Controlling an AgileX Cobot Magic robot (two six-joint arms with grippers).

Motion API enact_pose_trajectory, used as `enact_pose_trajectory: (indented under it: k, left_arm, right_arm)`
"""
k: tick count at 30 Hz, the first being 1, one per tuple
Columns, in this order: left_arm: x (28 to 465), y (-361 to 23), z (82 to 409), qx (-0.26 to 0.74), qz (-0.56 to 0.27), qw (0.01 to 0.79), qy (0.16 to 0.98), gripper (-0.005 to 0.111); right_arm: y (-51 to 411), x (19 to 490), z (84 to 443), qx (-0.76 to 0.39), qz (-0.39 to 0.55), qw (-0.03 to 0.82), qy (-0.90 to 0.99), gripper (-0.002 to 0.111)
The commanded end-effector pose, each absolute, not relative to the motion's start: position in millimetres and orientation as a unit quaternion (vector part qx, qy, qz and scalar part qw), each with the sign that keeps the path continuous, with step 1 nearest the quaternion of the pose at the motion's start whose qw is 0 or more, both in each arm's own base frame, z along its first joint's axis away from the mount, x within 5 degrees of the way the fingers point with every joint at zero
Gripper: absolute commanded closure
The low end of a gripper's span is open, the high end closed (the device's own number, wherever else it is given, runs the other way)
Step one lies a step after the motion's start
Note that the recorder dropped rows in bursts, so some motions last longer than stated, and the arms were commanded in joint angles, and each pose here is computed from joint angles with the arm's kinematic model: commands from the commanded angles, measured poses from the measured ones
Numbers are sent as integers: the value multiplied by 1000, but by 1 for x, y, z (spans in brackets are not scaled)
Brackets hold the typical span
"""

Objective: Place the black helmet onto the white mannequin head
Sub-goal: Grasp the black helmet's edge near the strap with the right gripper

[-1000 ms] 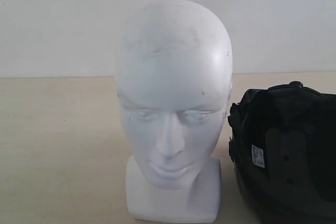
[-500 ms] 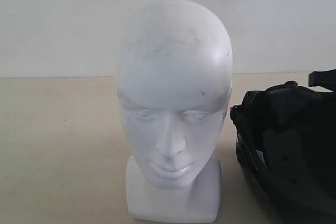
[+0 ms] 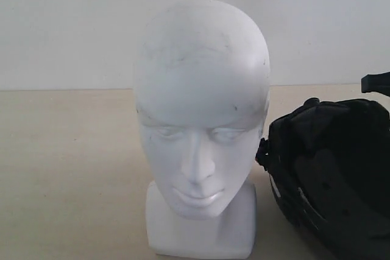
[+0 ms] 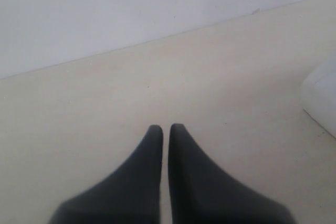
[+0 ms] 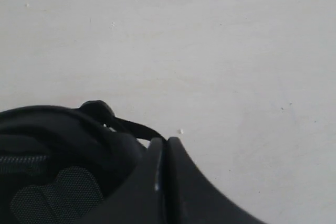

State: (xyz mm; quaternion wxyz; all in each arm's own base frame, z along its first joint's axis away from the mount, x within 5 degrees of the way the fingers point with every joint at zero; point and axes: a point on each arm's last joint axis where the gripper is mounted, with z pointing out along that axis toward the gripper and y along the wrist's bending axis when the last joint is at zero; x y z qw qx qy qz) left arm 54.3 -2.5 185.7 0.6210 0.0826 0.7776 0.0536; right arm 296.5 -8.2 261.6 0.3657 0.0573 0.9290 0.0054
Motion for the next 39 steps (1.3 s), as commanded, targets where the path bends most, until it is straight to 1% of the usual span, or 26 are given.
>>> enact_pose_trajectory:
  k: [1, 3, 5, 6, 10, 13, 16, 17, 18, 19, 21, 22, 23, 26, 28, 30, 31, 32, 33, 38, 39]
  left_arm:
    - [54, -2, 185, 81, 55, 621, 778, 102]
    - [54, -2, 185, 81, 55, 621, 778, 102]
    - [54, -2, 185, 81, 55, 621, 778, 102]
    - [54, -2, 185, 81, 55, 621, 778, 102]
    - [54, -2, 185, 81, 55, 621, 778, 102]
    - [54, -2, 185, 81, 55, 621, 778, 102]
    - [54, -2, 185, 81, 55, 621, 778, 102]
    - [54, -2, 185, 81, 55, 621, 778, 102]
    - [54, -2, 185, 81, 55, 621, 778, 102]
    - [54, -2, 185, 81, 55, 621, 778, 102]
    - [54, -2, 185, 81, 55, 621, 778, 102]
    - [54, -2, 185, 81, 55, 621, 778, 102]
    - [54, -2, 185, 81, 55, 621, 778, 102]
    - [54, -2, 185, 81, 55, 621, 778, 102]
    - [54, -2, 185, 81, 55, 621, 778, 102]
    - [54, -2, 185, 81, 55, 621, 778, 102]
    - [54, -2, 185, 81, 55, 621, 778, 102]
    - [54, -2, 185, 81, 55, 621, 778, 102]
    - [54, -2, 185, 81, 55, 621, 778, 102]
    - [54, -2, 185, 81, 55, 621, 778, 102]
    - [54, -2, 185, 81, 55, 621, 778, 102]
  right_arm:
    - [-10, 282, 282, 37, -8, 376, 926, 109]
    - [-8, 270, 287, 7, -19, 351, 936, 109]
    - [3, 250, 295, -59, -29, 315, 947, 109]
    - [9, 242, 300, -80, -29, 310, 947, 109]
    - [33, 214, 320, -144, -14, 326, 934, 109]
    - [57, 190, 323, -201, 15, 356, 913, 109]
    - [68, 173, 312, -201, 56, 382, 900, 109]
    - [73, 163, 299, -198, 79, 396, 893, 109]
    - [75, 160, 294, -202, 86, 402, 889, 109]
    - [75, 152, 276, -208, 90, 392, 891, 109]
    - [73, 147, 254, -212, 84, 363, 904, 109]
    - [72, 145, 246, -213, 81, 353, 908, 109]
    - [72, 144, 239, -212, 81, 344, 911, 106]
    - [74, 146, 239, -202, 92, 348, 911, 91]
    - [75, 147, 240, -196, 100, 357, 908, 67]
    - [76, 147, 241, -201, 100, 361, 905, 33]
    - [76, 147, 241, -207, 98, 361, 904, 29]
    - [76, 147, 240, -209, 97, 361, 904, 28]
    - [76, 147, 240, -210, 97, 360, 904, 31]
    - [76, 148, 241, -206, 101, 368, 901, 49]
    - [77, 148, 242, -208, 102, 370, 900, 50]
